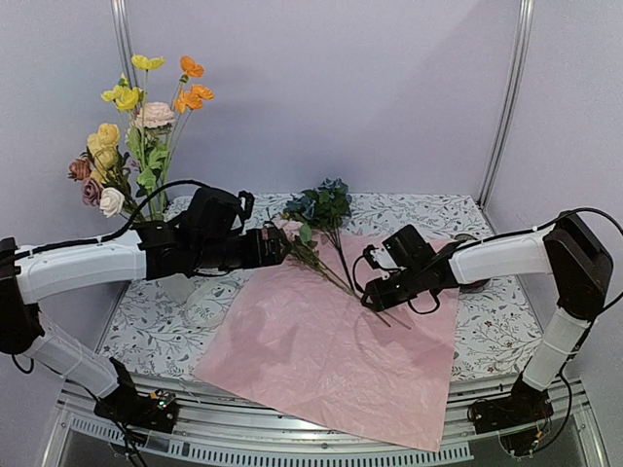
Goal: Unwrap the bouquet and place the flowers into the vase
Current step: Pick up the fake flower from the flattened wrapping paper.
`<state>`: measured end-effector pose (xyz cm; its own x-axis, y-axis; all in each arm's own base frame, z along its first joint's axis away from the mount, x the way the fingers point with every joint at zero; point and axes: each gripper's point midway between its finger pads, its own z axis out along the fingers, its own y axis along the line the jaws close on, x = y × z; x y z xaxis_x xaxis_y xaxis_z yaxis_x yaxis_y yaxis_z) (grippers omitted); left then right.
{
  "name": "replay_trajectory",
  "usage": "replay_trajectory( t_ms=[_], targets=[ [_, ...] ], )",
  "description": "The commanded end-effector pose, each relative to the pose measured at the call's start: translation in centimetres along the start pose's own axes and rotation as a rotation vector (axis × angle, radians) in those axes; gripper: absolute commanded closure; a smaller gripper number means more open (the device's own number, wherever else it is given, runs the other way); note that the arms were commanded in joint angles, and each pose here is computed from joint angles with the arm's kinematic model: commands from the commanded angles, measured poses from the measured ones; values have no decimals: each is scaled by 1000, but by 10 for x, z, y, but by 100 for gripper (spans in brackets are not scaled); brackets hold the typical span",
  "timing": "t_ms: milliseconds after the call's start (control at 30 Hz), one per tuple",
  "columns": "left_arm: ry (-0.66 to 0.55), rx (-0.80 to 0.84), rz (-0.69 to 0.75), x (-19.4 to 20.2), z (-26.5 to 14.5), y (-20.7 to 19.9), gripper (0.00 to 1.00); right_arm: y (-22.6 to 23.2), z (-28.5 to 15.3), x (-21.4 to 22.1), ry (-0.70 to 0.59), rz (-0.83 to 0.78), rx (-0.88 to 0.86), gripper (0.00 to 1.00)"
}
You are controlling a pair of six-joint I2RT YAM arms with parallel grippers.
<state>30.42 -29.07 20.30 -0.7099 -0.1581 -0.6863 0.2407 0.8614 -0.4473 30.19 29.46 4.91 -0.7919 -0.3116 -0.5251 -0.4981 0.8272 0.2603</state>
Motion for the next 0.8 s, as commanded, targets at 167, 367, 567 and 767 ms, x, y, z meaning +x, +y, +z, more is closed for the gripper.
replay_trajectory(
  t_ms=[167,367,567,767],
  targets=[
    [-37,47,38,-9,-11,-7,2,-11,13,9,78,-15,57,65],
    [-56,53,40,-13,-13,-7,2,-7,16,12,98,-23,31,71],
    [-64,50,40,-15,-15,-7,2,-7,21,15,117,-25,29,74],
    [-68,46,40,-16,-16,-6,2,-5,13,5,87,-40,29,71]
  ],
)
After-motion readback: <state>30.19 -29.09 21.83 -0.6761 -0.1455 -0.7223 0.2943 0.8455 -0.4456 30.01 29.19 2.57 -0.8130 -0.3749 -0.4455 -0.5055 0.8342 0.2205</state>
